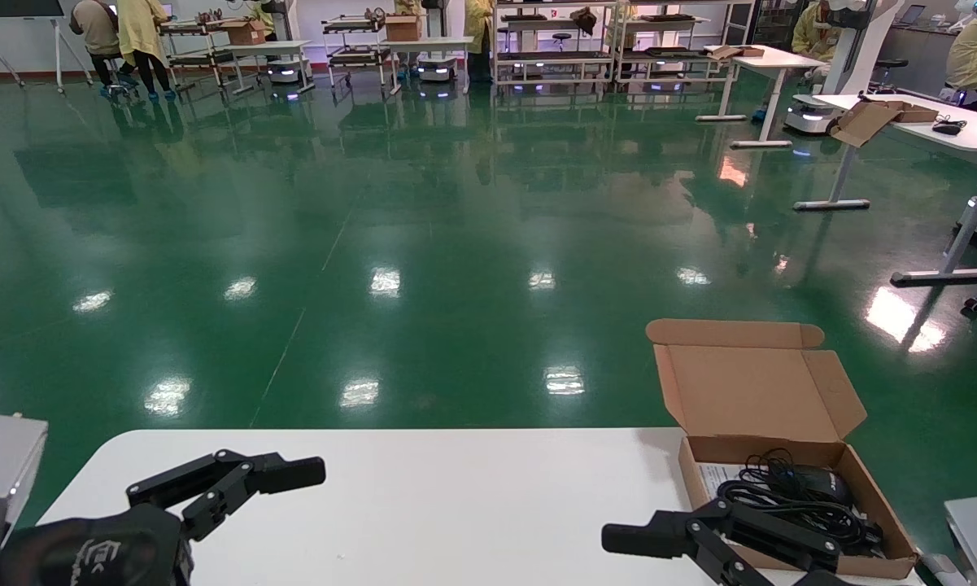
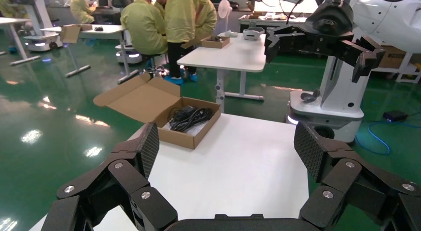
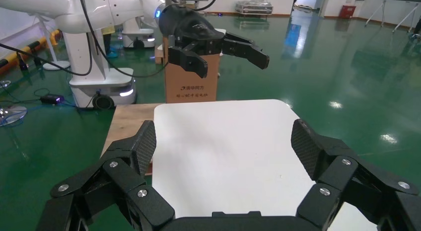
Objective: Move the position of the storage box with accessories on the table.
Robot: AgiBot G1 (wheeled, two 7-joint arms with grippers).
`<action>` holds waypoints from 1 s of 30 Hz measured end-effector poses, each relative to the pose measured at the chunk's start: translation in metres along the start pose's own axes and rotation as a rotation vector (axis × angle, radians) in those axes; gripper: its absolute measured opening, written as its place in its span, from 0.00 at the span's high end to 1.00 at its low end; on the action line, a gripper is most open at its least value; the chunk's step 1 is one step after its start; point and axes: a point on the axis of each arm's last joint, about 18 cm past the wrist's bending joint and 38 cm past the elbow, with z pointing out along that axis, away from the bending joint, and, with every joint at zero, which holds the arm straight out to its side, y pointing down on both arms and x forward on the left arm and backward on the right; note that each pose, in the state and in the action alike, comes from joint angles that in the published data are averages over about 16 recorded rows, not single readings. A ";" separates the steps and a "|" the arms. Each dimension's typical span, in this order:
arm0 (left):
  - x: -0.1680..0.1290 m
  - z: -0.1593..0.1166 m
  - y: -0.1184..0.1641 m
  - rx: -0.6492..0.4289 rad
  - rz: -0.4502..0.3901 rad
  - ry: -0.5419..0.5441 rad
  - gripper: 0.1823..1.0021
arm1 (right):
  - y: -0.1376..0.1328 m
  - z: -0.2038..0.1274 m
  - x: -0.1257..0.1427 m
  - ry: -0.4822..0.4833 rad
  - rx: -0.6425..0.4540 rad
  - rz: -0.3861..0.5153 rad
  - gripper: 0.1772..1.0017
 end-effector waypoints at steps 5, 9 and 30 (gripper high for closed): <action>0.000 0.000 0.000 0.000 0.000 0.000 0.00 | 0.000 0.000 0.001 0.003 0.001 0.002 0.00; 0.000 0.000 0.000 0.000 0.000 0.000 0.00 | 0.000 0.000 0.001 0.004 0.001 0.002 0.00; 0.000 0.000 0.000 0.000 0.000 0.000 0.00 | 0.000 0.000 0.002 0.007 0.002 0.004 0.00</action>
